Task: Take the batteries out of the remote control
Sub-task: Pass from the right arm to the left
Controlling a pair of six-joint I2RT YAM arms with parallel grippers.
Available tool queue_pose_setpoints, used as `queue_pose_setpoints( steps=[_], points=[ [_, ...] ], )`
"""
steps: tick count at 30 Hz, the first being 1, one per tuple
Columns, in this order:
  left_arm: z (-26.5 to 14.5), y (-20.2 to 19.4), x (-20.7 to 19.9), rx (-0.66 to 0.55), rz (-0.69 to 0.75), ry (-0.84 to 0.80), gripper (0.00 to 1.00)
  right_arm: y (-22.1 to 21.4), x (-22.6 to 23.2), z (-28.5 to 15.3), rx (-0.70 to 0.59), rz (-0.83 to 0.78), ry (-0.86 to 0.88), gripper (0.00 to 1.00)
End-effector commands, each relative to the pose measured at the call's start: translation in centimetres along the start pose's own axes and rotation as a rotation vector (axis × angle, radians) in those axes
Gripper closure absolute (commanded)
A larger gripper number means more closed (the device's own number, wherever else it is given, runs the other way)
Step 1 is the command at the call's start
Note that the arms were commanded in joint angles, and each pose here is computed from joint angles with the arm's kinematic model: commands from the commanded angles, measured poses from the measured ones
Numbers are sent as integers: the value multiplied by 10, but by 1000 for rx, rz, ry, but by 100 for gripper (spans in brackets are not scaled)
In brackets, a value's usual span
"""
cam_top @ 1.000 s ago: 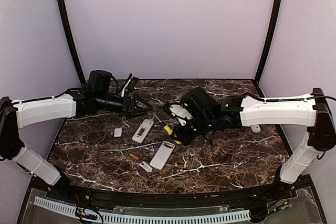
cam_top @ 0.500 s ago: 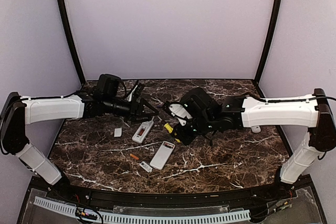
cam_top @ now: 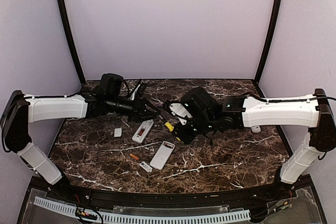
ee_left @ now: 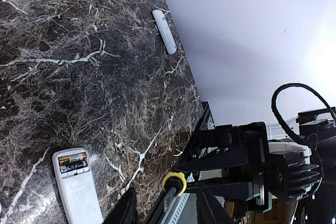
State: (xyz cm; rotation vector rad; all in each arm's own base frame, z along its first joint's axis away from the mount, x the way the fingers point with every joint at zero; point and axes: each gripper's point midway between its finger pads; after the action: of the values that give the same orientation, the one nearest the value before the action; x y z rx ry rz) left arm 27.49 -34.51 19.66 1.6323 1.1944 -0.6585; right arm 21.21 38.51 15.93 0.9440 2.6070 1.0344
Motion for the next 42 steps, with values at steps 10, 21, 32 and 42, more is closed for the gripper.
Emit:
queue_pose_setpoints(
  steps=[10, 21, 32, 42],
  points=[
    [4, 5, -17, 3, 10, -57, 75, 12, 3, -11, -62, -10, 3, 100],
    [11, 3, -17, 15, 3, -67, 84, 13, 6, -11, -64, -18, 21, 100],
    [11, 5, -19, 8, -6, -82, 96, 9, 6, -6, -52, -23, 17, 100],
    [3, 7, -19, -46, 12, -64, 100, 14, 0, -11, -73, 15, -15, 73]
  ],
)
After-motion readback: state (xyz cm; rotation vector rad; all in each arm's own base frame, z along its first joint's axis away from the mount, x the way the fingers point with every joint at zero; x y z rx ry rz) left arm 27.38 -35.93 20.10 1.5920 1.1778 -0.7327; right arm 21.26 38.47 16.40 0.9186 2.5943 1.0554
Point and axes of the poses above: each gripper's point midway between its finger pads, its own z axis out along the fingers, its own x axis along the line the jaws close on, y = z × x, and after that the axes turned 2 degrees about z, right-handed
